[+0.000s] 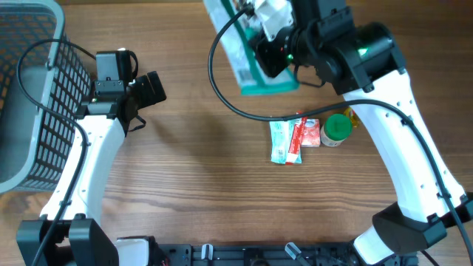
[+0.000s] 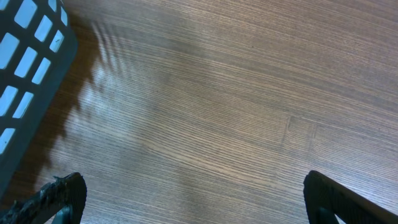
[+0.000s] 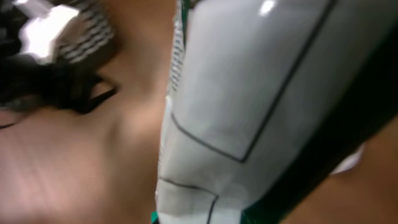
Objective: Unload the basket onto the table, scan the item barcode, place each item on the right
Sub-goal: 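Carry the glove bag up to the white scanner with the right gripper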
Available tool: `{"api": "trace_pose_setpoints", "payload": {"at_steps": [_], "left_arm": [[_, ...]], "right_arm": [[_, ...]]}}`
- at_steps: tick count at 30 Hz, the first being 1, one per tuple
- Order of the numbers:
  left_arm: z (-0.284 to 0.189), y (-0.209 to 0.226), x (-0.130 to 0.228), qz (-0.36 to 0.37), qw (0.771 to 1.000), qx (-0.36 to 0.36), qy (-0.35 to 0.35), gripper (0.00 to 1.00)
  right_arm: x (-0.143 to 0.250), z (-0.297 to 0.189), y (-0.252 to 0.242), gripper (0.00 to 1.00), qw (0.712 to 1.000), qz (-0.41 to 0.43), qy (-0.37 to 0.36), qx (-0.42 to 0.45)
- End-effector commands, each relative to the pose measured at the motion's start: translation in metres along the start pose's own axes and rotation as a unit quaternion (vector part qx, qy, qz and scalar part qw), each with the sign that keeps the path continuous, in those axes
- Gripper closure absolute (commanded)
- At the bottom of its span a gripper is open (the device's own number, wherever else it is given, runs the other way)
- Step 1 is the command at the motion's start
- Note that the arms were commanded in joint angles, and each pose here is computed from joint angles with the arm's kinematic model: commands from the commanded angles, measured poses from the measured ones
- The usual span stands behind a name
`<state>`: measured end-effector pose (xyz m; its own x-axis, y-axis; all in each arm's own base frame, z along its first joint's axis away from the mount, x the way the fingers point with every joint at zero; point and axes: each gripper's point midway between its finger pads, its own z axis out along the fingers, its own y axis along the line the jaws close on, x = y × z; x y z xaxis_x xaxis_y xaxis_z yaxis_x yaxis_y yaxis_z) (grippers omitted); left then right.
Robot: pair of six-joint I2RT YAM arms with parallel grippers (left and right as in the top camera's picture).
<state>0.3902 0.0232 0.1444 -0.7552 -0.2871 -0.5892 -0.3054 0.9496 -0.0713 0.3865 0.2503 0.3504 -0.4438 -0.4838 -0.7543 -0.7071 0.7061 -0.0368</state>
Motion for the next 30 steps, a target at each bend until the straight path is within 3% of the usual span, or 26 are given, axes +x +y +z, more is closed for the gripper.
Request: {"api": "trace_pose_setpoints", "payload": {"at_steps": [1, 8, 14, 20, 26, 30], "left_arm": [[-0.001, 0.002, -0.005, 0.000, 1.000, -0.004, -0.007, 0.00], [-0.001, 0.002, -0.005, 0.000, 1.000, -0.004, -0.007, 0.00], [-0.001, 0.002, -0.005, 0.000, 1.000, -0.004, -0.007, 0.00], [-0.001, 0.002, -0.005, 0.000, 1.000, -0.004, -0.007, 0.00], [-0.001, 0.002, -0.005, 0.000, 1.000, -0.004, -0.007, 0.00], [-0.001, 0.002, -0.005, 0.000, 1.000, -0.004, -0.007, 0.00]], "right_arm": [[-0.001, 0.008, -0.048, 0.96, 0.988, -0.093, 0.021, 0.122], [0.014, 0.095, -0.134, 0.96, 0.937, -0.154, 0.092, 0.300], [0.012, 0.163, -0.187, 0.96, 0.878, -0.234, 0.095, 0.406], [0.017, 0.203, -0.207, 0.96, 0.868, -0.241, 0.061, 0.429], [0.049, 0.242, -0.206, 0.96, 0.862, -0.294, 0.106, 0.399], [0.054, 0.248, -0.202, 0.96, 0.873, -0.270, 0.101, 0.394]]}}
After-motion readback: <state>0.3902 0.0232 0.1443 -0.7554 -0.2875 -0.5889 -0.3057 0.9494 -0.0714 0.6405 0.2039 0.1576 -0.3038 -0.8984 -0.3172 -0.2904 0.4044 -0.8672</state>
